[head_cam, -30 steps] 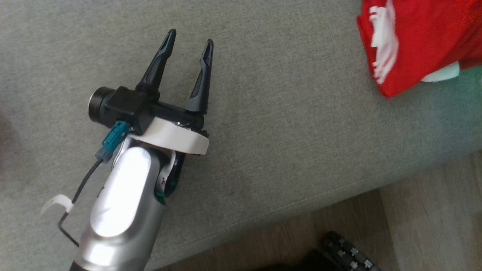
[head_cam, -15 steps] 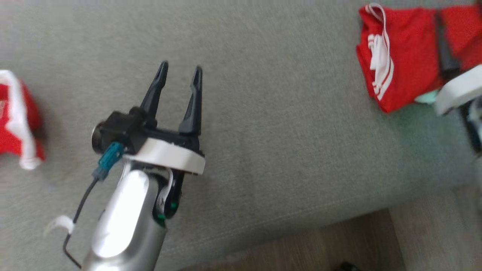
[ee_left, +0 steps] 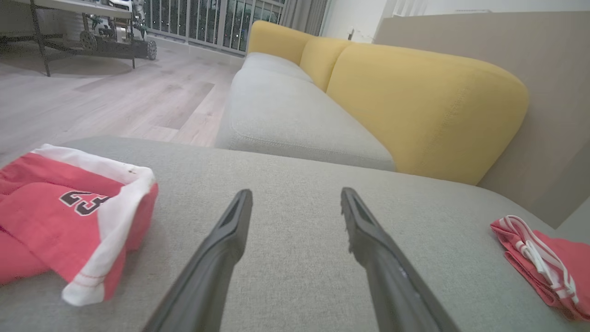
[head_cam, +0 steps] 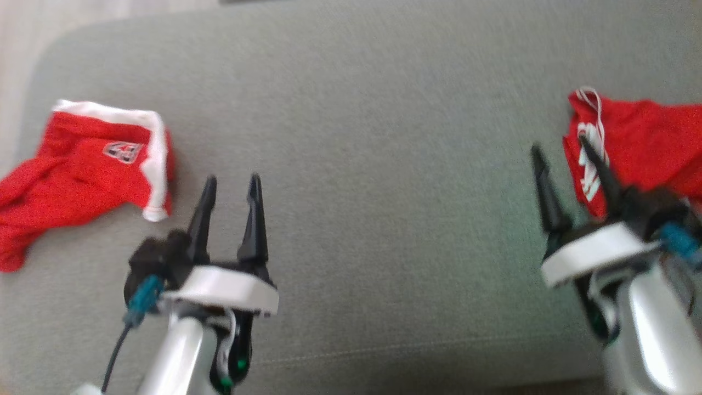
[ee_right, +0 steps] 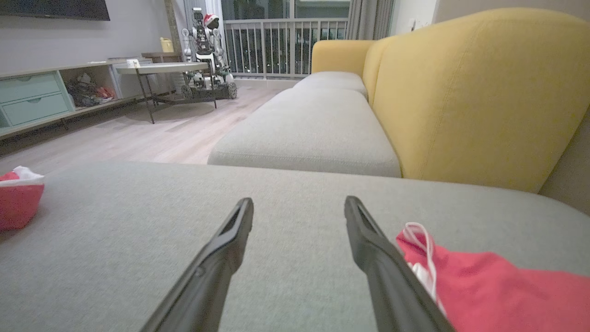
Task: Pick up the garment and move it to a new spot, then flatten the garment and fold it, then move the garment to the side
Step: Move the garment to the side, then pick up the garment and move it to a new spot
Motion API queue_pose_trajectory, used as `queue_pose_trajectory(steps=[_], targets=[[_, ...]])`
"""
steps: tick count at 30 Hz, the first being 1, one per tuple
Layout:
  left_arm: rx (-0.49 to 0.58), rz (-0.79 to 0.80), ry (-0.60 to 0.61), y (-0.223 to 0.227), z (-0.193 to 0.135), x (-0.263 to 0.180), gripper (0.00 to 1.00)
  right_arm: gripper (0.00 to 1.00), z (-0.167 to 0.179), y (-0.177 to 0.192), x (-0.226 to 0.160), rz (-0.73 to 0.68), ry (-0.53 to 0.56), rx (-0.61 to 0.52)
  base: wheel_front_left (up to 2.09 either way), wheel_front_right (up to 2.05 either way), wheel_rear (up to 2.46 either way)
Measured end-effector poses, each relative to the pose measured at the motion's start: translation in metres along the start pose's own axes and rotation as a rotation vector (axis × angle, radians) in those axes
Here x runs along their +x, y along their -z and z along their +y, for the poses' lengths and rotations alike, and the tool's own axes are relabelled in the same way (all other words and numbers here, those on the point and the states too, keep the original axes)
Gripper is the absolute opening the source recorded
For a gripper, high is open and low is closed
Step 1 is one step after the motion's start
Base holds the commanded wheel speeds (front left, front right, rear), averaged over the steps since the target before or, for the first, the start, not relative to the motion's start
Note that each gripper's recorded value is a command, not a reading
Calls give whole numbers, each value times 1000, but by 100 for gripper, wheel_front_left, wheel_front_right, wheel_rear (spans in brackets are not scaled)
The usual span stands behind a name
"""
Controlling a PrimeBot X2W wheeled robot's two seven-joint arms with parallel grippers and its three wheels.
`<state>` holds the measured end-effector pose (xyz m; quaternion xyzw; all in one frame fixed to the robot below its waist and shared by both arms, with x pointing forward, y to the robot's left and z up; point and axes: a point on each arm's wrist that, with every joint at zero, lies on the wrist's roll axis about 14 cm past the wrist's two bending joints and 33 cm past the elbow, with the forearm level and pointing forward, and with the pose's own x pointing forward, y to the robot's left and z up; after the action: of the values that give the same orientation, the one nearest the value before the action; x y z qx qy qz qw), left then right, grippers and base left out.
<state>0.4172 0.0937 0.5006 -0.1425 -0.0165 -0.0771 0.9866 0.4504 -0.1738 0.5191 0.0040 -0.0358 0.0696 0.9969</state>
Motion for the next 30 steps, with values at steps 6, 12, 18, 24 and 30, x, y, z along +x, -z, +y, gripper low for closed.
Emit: queue_pose_trajectory(steps=[6,12,18,24,30], targets=[[-15,-8,-72,-8,17,-39,100,100,32,19,-32,51,-62,12,0,0,0],[-55,-62,-117,-26,30,-60,100,100,43,18,-49,37,-63,18,0,0,0],[-56,-71,-132,-29,34,-69,100,100,40,11,-56,8,-44,20,0,0,0],[-57,-64,-124,-26,32,-67,100,100,37,10,-57,3,-32,27,0,0,0],[-42,-60,-117,-25,30,-66,100,100,35,11,-58,5,-24,36,0,0,0]])
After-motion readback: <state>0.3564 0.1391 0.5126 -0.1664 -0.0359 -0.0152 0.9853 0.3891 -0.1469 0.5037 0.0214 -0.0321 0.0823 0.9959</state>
